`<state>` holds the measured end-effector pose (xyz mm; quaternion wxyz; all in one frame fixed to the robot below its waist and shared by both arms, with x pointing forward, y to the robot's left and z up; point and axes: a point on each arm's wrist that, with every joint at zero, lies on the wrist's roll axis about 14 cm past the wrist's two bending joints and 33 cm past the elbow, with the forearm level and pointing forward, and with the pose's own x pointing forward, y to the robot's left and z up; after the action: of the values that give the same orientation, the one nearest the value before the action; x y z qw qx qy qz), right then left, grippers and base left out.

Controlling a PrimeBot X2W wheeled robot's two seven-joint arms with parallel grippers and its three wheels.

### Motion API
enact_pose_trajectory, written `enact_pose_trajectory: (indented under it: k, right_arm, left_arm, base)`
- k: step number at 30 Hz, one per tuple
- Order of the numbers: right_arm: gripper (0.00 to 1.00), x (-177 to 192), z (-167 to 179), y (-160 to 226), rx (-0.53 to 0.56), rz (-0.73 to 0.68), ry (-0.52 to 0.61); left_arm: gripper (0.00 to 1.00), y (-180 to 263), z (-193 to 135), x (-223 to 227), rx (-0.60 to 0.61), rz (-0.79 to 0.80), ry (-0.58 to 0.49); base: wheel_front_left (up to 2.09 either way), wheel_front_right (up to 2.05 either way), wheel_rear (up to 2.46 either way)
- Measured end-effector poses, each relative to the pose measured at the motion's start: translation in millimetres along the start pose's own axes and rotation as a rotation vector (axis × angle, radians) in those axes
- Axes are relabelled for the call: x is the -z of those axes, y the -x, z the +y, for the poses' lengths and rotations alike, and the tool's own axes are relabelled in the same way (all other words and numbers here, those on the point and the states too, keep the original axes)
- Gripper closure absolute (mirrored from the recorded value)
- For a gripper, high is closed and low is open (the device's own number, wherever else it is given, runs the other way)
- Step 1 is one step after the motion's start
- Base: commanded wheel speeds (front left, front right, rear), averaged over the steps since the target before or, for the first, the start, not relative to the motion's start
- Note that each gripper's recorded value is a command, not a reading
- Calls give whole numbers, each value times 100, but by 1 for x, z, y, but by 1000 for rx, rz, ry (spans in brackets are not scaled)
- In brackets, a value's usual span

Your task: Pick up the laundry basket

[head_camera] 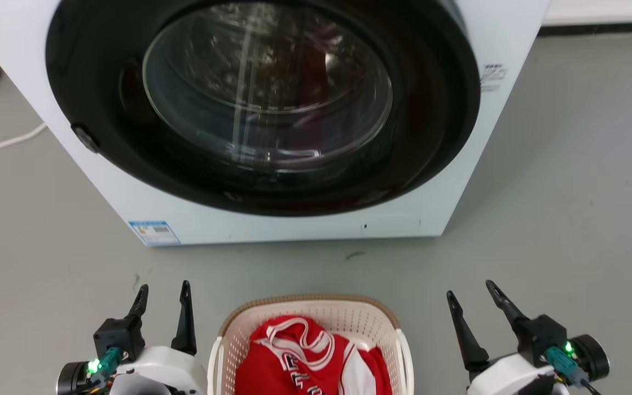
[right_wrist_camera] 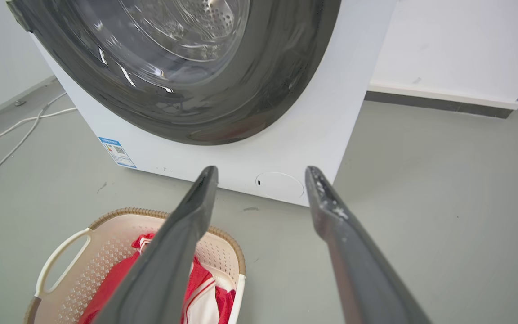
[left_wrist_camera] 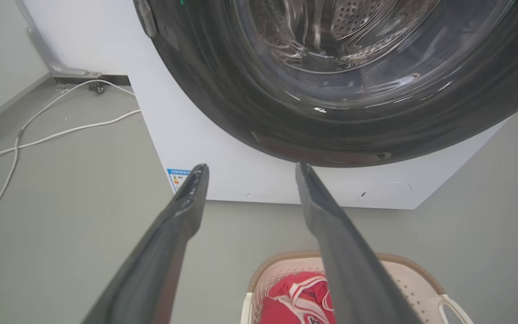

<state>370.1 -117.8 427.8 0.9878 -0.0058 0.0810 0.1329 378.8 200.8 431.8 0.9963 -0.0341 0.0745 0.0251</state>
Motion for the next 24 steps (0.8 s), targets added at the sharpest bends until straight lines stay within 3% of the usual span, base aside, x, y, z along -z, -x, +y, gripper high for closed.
enact_pose_trajectory:
  k: [24]
  right_arm:
    - [0,148,22,-36,-135,475,-31]
  left_arm:
    - [0,-11,21,168,11,582,-45]
  base:
    - [0,0,0]
